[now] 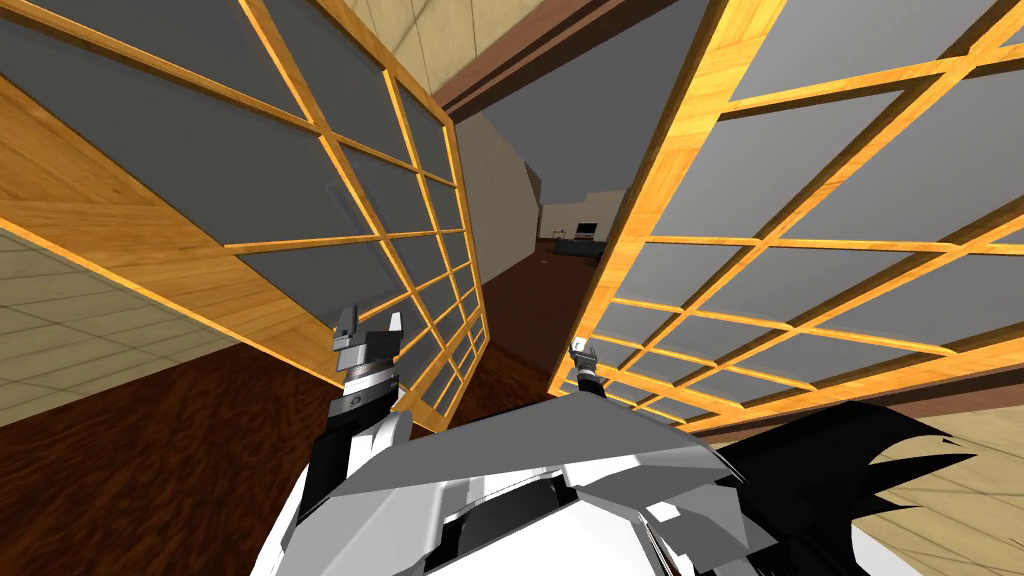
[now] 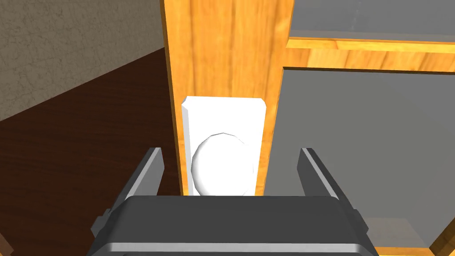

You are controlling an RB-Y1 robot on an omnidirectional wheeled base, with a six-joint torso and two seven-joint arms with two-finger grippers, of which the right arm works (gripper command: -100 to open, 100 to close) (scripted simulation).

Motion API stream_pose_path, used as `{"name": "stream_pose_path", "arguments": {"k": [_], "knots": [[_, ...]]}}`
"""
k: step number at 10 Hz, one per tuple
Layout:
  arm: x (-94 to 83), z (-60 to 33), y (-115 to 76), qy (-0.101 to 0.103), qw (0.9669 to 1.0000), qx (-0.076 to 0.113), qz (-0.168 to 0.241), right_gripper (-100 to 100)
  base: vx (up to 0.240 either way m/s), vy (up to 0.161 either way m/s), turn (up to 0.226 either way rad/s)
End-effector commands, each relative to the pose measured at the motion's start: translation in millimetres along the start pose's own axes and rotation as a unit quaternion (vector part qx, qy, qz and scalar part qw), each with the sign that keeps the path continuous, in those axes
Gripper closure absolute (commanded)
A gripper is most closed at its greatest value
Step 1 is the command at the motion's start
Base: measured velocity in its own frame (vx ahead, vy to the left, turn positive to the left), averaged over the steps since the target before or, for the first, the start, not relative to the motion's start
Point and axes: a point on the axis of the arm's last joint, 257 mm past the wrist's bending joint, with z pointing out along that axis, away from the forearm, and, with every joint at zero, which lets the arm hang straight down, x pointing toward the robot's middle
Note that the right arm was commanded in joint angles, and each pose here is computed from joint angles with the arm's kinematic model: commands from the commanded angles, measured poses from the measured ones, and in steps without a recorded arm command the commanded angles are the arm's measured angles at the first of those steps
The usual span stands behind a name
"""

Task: Pull the door open

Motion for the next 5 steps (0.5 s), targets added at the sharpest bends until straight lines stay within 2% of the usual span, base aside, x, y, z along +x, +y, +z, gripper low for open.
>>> {"name": "stream_pose_path", "arguments": {"k": [1,5], "knots": [[-0.4,-0.4,-1.0,0.000,1.0000,0.000,-0.001,100,-0.013,0.000,-0.007],[-0.4,-0.4,-1.0,0.000,1.0000,0.000,-0.001,100,-0.018,0.006,0.004]]}}
